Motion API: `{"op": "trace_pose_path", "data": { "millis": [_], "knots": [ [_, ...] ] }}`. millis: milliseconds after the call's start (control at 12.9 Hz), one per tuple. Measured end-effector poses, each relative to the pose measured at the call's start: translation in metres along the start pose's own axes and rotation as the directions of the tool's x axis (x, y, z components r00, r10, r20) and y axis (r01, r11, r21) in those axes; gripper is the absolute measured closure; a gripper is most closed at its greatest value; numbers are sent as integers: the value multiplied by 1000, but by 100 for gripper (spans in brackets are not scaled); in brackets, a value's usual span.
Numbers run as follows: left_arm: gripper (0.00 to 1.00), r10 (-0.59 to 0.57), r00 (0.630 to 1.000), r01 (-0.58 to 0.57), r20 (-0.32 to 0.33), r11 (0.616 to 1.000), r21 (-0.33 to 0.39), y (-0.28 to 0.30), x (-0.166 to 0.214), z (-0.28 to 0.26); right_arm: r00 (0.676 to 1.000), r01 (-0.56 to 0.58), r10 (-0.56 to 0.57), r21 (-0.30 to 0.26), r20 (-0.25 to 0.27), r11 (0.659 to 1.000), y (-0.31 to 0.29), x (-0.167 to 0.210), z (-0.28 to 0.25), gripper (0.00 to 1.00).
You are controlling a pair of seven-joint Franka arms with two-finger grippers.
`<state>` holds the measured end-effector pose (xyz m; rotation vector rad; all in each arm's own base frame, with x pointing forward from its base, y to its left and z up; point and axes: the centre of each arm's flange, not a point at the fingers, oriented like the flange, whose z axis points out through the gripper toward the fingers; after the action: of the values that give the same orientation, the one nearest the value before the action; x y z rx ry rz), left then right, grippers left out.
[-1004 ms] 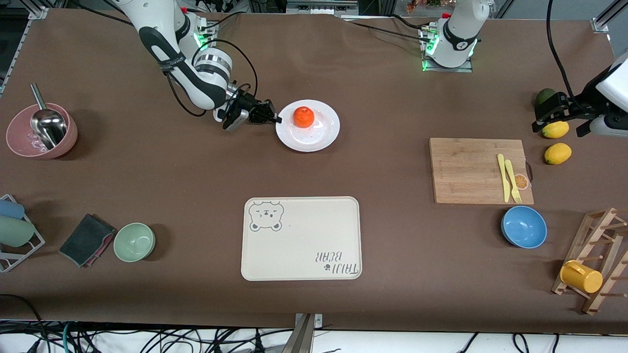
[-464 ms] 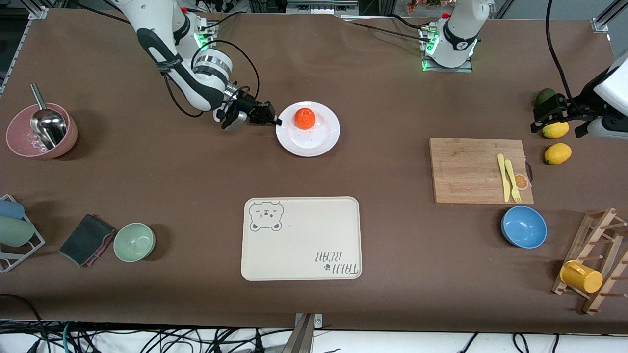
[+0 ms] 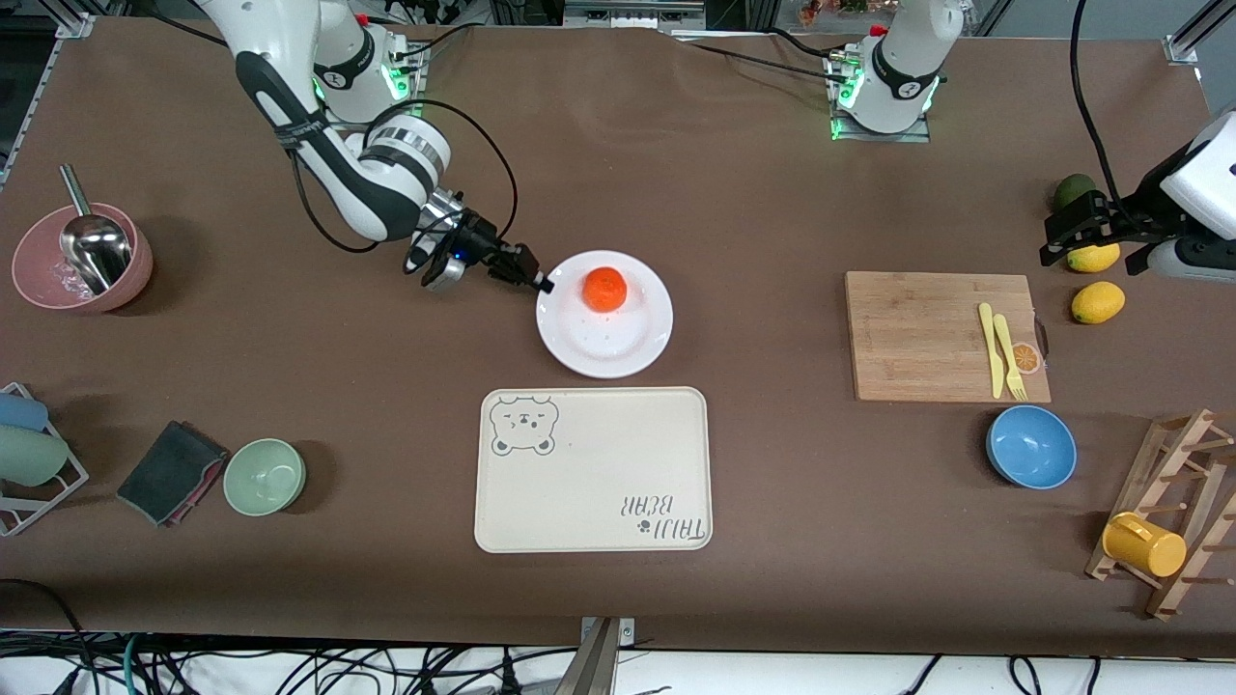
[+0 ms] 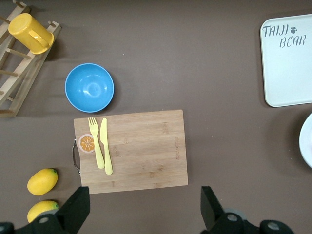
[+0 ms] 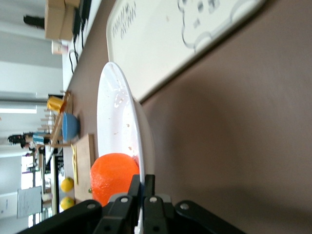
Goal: Place orange and plate with both arms
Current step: 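Slide the plate with the right gripper onto the bear tray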
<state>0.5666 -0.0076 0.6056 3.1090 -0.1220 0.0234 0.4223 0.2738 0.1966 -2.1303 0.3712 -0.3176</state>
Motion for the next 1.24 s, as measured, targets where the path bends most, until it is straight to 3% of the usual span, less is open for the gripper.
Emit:
{"op": "trace_pose_path", "data": {
  "millis": [309, 850, 1236],
  "knots": [
    [0, 4, 1000, -4, 2, 1000, 0, 3, 0, 1, 995, -26, 29, 40, -100, 999, -37, 63, 6, 95],
    [0, 13, 1000, -13, 10, 1000, -1, 7, 1, 4, 973, -104, 111, 47, -202, 993, 10, 175, 44, 95],
    [0, 16, 1000, -16, 18, 1000, -3, 8, 4, 9, 975, -120, 123, 29, -184, 992, 38, 179, 70, 95]
  ]
}}
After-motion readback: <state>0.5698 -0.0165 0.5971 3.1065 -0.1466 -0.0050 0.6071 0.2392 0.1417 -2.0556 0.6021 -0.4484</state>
